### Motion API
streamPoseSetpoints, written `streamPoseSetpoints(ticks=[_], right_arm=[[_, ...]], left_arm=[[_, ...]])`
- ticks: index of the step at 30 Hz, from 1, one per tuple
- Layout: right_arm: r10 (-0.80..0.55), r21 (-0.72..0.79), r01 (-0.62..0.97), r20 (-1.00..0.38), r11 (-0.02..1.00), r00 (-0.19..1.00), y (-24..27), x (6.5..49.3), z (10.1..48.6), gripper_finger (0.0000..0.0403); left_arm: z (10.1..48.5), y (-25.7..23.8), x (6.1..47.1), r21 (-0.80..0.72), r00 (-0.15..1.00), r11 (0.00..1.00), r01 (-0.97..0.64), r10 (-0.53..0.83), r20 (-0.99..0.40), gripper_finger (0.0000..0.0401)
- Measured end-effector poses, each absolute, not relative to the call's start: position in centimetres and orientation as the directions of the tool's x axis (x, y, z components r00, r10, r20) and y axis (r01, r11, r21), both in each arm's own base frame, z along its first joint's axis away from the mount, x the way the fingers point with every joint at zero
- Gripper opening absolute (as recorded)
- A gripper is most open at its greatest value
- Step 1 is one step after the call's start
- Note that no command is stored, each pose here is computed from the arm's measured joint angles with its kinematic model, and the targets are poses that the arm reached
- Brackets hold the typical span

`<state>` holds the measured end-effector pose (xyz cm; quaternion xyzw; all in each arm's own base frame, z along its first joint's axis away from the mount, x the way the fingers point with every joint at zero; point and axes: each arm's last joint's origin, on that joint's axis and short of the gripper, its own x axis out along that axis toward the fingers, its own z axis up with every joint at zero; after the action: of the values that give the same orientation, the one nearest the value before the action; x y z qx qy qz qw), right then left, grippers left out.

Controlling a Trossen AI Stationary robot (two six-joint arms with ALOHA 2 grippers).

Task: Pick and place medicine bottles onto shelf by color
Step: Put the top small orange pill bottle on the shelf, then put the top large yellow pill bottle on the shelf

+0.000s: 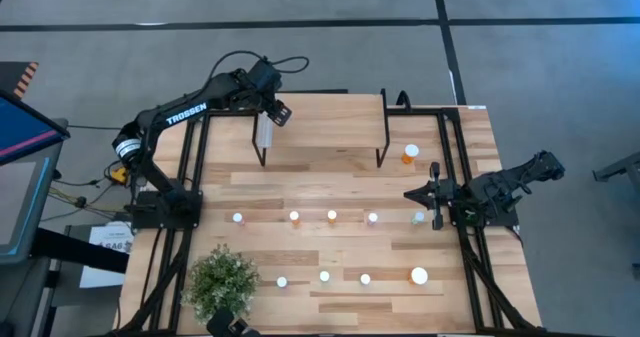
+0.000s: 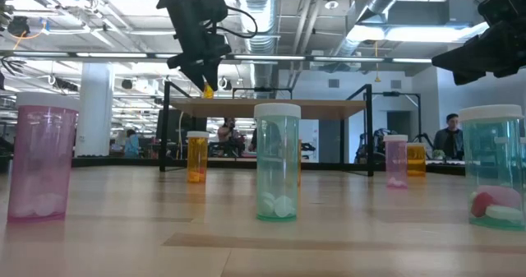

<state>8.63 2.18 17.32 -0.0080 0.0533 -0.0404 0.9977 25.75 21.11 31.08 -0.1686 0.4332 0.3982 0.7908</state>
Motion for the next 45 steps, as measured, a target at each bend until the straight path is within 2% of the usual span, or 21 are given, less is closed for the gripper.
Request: streamPoseSetpoints(ticks=[14, 26, 35, 45], right_arm=[[-0.082, -0.02, 0.08, -0.106, 0.997, 0.991, 2.2, 8.6, 17.3, 0.0042], [-0.082, -0.02, 0.08, -0.106, 0.997, 0.991, 2.2, 8.6, 17.3, 0.0042], [-0.082, -0.02, 0.08, -0.106, 0.997, 0.991, 2.2, 8.6, 17.3, 0.0042], [-0.082, -0.02, 0.08, -0.105, 0.997, 0.991, 2.2, 8.6, 17.3, 0.0042]], left_arm=[[31.6, 20.8, 25.3, 0.084, 0.304, 0.623, -0.778, 0.489, -0.818, 0.0216], [36.8, 17.7, 21.4, 0.07, 0.382, 0.608, -0.791, 0.579, -0.721, 0.0216], [38.0, 12.4, 18.1, 0.026, 0.557, 0.687, -0.726, 0.61, -0.564, 0.0216], [35.8, 5.5, 14.4, -0.115, 0.822, 0.84, -0.53, 0.476, -0.311, 0.0215]])
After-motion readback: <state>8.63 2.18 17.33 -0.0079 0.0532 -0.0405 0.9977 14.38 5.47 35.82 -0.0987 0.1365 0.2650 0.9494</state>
